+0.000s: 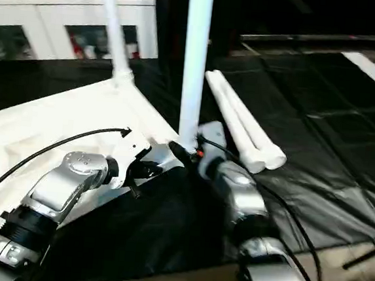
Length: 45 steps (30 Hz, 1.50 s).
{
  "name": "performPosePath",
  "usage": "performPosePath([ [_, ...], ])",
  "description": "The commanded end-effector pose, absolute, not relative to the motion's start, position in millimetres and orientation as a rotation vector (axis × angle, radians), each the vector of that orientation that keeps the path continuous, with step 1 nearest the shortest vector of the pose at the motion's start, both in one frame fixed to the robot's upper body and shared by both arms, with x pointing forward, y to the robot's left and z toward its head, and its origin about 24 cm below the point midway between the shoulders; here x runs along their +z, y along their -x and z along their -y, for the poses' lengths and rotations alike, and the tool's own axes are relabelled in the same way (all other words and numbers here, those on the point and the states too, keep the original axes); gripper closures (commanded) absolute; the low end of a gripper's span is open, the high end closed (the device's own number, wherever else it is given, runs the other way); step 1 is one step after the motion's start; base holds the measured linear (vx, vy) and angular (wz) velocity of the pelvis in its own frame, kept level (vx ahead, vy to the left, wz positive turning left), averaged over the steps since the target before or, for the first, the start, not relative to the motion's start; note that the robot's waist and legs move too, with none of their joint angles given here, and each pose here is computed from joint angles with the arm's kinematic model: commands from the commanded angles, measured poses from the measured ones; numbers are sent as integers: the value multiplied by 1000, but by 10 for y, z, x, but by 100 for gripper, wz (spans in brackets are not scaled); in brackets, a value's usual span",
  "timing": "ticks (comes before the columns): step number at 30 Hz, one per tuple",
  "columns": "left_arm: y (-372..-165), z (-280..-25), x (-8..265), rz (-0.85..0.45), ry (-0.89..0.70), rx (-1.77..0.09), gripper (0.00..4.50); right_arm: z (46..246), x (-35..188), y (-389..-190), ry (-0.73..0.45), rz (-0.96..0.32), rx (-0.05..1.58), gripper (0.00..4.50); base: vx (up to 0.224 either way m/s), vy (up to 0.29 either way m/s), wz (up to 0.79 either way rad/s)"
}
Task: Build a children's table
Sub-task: Rotate leg to tighten
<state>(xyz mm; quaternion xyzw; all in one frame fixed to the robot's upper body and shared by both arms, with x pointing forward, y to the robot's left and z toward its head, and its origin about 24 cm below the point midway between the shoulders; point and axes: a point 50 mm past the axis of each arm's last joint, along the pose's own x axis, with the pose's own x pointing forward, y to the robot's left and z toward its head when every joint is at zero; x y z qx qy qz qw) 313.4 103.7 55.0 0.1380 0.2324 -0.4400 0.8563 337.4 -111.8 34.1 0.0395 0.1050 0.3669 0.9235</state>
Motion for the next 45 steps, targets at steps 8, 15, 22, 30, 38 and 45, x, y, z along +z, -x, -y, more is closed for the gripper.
performPosePath([
  [8, -3227, -1132, 661, -442, -397, -997, 450, 1384, 311, -3129, -26, -241, 914, 3, 0, 0, 0],
  [15, -3206, -1216, 649, -455, -456, -1133, 450, 1579, 525, -3038, 2, -192, 972, 3, 0, 0, 0],
  [22, -3170, -1322, 649, -457, -505, -1291, 450, 1669, 642, -2968, 135, -247, 1098, 3, 0, 0, 0],
  [30, -3065, -1328, 635, -479, -543, -1466, 450, 1677, 684, -2965, 162, -278, 1201, 3, 0, 0, 0],
  [38, -2986, -1270, 643, -478, -613, -1586, 450, 1561, 694, -2966, 157, -292, 1319, 3, 0, 0, 0],
  [45, -2961, -1231, 627, -472, -621, -1615, 450, 1501, 677, -2975, 159, -309, 1379, 19, 0, 0, 0],
])
